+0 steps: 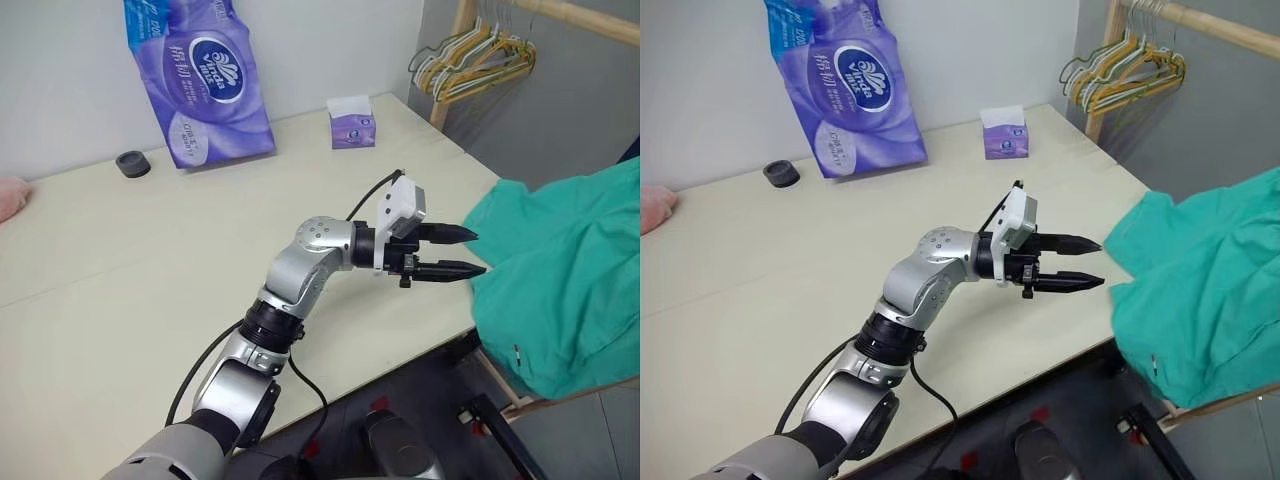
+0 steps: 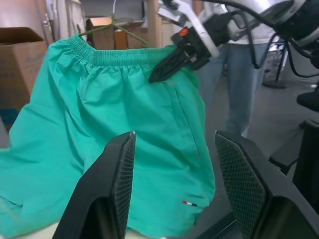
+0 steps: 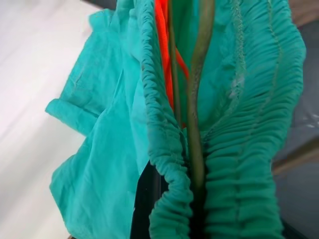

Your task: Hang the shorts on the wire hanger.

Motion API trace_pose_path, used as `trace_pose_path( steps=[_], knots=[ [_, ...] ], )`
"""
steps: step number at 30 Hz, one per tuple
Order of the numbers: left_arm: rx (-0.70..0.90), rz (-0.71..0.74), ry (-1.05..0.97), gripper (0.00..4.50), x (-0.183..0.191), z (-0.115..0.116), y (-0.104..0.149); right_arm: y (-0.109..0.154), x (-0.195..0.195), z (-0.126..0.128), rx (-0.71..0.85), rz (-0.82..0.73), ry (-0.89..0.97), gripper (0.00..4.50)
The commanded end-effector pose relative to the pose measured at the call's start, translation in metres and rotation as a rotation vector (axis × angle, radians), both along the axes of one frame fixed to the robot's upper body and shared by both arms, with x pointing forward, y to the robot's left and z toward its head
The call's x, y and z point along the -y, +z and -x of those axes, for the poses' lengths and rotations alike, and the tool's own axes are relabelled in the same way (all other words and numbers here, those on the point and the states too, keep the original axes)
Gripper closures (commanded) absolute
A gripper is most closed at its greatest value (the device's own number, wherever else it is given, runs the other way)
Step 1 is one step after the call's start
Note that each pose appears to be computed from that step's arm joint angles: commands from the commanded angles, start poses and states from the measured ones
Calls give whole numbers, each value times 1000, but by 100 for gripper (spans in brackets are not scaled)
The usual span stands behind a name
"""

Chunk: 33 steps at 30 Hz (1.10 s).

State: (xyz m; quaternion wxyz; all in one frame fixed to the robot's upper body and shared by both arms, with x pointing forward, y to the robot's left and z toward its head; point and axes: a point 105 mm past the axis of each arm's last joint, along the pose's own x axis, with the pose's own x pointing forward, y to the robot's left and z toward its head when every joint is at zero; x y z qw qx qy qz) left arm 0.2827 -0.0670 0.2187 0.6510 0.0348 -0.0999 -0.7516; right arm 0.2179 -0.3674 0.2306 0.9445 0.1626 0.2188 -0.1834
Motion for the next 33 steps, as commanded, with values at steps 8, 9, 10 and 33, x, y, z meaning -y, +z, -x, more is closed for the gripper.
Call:
trace_pose_path(
  steps=[8,9,10,33],
  knots=[
    [108,79,-42,183,26,8,32,49,40,-9,67,139,-96,450],
    [113,82,-44,183,27,8,33,51,44,-9,64,148,-101,450],
    [118,86,-46,183,29,8,35,54,49,-9,60,157,-112,450],
    [258,154,-150,183,63,18,67,27,92,-7,-152,41,-100,450]
  ],
)
